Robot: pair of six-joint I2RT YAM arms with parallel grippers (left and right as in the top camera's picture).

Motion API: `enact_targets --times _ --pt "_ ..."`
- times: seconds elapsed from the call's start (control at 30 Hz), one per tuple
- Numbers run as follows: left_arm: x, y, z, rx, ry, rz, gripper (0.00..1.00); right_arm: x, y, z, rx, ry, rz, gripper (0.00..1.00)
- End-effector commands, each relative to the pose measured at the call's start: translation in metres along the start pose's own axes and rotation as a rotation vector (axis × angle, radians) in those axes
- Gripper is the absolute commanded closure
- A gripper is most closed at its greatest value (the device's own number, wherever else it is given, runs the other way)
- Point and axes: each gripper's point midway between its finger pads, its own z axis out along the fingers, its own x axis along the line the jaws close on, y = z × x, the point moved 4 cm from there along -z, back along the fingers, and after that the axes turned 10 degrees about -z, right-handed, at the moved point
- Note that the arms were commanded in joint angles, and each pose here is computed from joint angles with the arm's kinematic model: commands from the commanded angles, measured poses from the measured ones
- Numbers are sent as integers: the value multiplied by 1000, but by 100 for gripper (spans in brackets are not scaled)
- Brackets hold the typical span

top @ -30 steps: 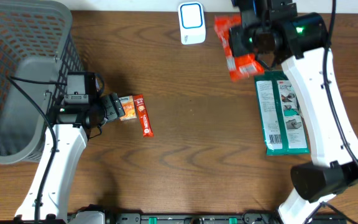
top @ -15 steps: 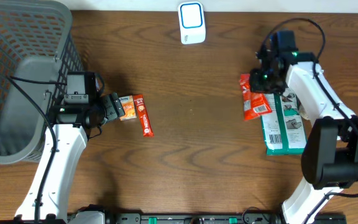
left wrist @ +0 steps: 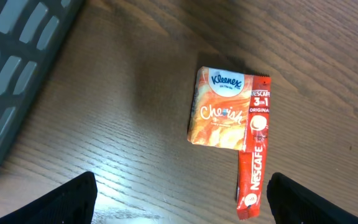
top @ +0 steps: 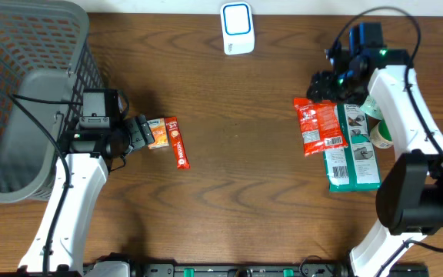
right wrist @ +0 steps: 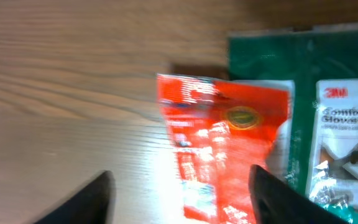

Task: Scan the item barcode
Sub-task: 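Reach the right gripper toward the red Nescafe stick at center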

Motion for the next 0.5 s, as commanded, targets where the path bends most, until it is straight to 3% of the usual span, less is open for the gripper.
enact_targets --times 0.0,0.07,0.1,0.47 --pt "1 5 -1 -11 10 -1 12 24 -8 -4 43 24 -42 76" --pt "1 5 -1 -12 10 -1 12 17 -17 4 82 -51 -50 93" --pt "1 5 -1 -11 10 -1 12 14 -21 9 97 -81 -52 95" --pt "1 5 -1 -11 10 -1 12 -32 -61 73 85 -294 -14 98"
